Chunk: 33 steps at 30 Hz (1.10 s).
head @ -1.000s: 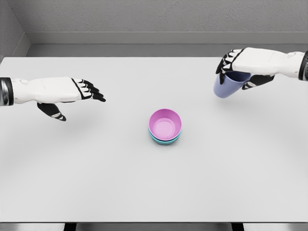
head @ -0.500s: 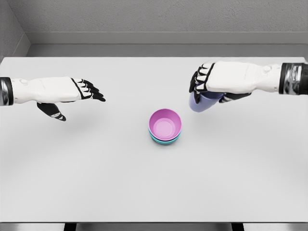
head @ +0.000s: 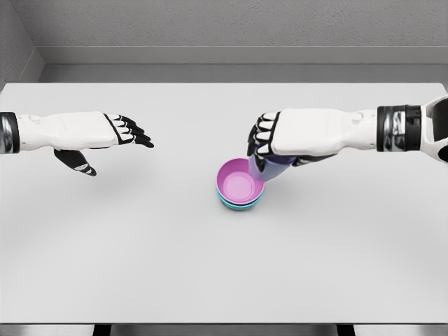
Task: Stacking bowl and cup with both arms
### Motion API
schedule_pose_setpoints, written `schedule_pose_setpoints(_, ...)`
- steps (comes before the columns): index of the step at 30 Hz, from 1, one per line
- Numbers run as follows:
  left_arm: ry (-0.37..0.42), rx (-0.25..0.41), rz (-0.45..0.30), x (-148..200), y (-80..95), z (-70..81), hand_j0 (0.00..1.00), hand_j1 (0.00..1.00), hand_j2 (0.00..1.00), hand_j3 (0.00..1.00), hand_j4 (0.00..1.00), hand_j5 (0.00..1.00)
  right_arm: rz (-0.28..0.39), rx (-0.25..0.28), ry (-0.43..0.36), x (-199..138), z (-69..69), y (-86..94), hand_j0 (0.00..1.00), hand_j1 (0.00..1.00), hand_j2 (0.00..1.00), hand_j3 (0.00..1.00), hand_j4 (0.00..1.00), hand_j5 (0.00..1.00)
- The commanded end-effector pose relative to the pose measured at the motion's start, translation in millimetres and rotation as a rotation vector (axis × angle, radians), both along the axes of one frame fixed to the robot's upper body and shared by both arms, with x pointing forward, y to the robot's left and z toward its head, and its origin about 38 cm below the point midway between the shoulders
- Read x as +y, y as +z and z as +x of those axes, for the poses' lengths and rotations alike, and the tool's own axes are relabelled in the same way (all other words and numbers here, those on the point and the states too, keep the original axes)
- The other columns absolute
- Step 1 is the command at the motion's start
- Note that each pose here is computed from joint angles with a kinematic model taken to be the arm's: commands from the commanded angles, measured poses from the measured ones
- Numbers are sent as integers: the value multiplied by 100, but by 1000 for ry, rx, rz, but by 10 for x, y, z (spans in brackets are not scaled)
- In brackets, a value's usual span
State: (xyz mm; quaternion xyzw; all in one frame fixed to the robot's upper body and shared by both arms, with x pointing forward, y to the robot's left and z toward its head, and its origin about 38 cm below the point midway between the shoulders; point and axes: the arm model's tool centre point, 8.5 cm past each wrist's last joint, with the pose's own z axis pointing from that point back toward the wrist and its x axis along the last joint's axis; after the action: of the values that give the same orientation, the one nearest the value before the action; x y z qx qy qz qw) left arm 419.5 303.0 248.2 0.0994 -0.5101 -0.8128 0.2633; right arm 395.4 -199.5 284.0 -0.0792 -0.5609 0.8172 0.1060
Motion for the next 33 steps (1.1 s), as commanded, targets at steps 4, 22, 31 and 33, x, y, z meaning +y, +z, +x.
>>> schedule_pose_setpoints(4, 3, 2, -5, 3, 6, 1, 100, 100, 100, 100, 100, 100, 16, 17, 53, 227, -32, -55, 49, 49, 49, 49, 49, 49)
schedule_pose_setpoints(22, 1, 1, -6, -7, 7, 0, 100, 100, 100, 100, 100, 100, -17, 25, 68, 426, 31, -254, 50, 50, 50, 50, 50, 50)
schedule_pose_setpoints(31, 2, 1, -5, -1, 8, -1, 100, 100, 100, 100, 100, 100, -38, 37, 92, 531, -6, -370, 50, 50, 50, 50, 50, 50)
schedule_pose_setpoints(33, 2, 1, -5, -1, 8, -1, 100, 100, 100, 100, 100, 100, -40, 42, 82, 509, 21, -387, 50, 50, 50, 50, 50, 50)
